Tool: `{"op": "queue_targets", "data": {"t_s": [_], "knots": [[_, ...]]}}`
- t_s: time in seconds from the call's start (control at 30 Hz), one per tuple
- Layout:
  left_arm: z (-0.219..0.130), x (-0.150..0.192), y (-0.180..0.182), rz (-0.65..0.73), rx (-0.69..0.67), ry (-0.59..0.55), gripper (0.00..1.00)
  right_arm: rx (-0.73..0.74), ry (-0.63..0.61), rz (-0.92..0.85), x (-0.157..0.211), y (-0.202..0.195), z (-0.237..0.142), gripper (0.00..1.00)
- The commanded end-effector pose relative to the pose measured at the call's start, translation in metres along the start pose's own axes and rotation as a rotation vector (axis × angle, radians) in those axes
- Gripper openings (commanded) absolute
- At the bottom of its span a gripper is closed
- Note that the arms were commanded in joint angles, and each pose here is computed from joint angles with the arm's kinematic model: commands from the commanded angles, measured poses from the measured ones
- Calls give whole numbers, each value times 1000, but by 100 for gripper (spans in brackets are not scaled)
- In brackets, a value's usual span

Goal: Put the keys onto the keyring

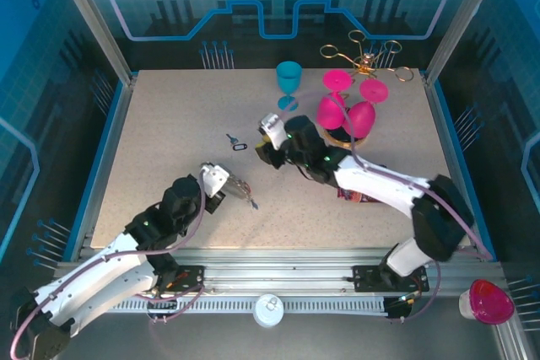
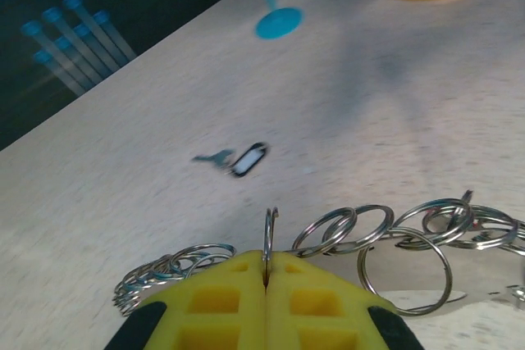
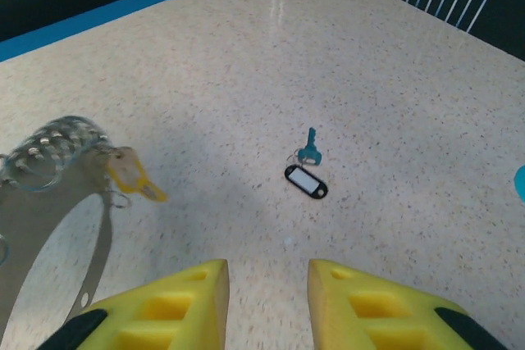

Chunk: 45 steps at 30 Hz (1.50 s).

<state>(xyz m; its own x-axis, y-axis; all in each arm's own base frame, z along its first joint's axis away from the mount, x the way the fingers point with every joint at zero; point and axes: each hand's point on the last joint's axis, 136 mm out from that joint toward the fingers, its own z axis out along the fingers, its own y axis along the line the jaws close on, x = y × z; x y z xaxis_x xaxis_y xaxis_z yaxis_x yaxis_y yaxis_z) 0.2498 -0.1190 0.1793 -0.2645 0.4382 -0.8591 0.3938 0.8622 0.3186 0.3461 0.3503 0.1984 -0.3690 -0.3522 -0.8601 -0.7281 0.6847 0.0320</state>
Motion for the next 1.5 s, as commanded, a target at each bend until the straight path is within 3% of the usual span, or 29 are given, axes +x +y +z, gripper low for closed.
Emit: {"op": "queue_targets", "data": {"t_s": [0.0, 0.17, 0.47, 0.8, 1.07, 1.23, 1.33, 1.47], "knots": [[-8, -12, 41, -136, -162, -35, 0, 57, 156, 93, 14, -2, 30, 32], [-9, -5, 63, -200, -243, -38, 0, 98, 244, 89, 19, 3, 85, 37], [-15, -6, 77, -209, -305, -58, 0, 182, 363, 154, 58, -2, 165, 42], [-18, -9, 77, -205, -297, -67, 0, 305, 446, 127, 88, -15, 202, 42], [-19, -9, 76, -200, -291, -69, 0, 339, 464, 102, 96, -19, 212, 31], [-19, -9, 75, -199, -285, -70, 0, 346, 461, 80, 92, -18, 207, 16], [-19, -9, 74, -196, -275, -66, 0, 327, 431, 43, 81, -12, 198, 0], [-17, -11, 67, -189, -237, -70, 0, 317, 396, 8, 64, -11, 175, 0]]}}
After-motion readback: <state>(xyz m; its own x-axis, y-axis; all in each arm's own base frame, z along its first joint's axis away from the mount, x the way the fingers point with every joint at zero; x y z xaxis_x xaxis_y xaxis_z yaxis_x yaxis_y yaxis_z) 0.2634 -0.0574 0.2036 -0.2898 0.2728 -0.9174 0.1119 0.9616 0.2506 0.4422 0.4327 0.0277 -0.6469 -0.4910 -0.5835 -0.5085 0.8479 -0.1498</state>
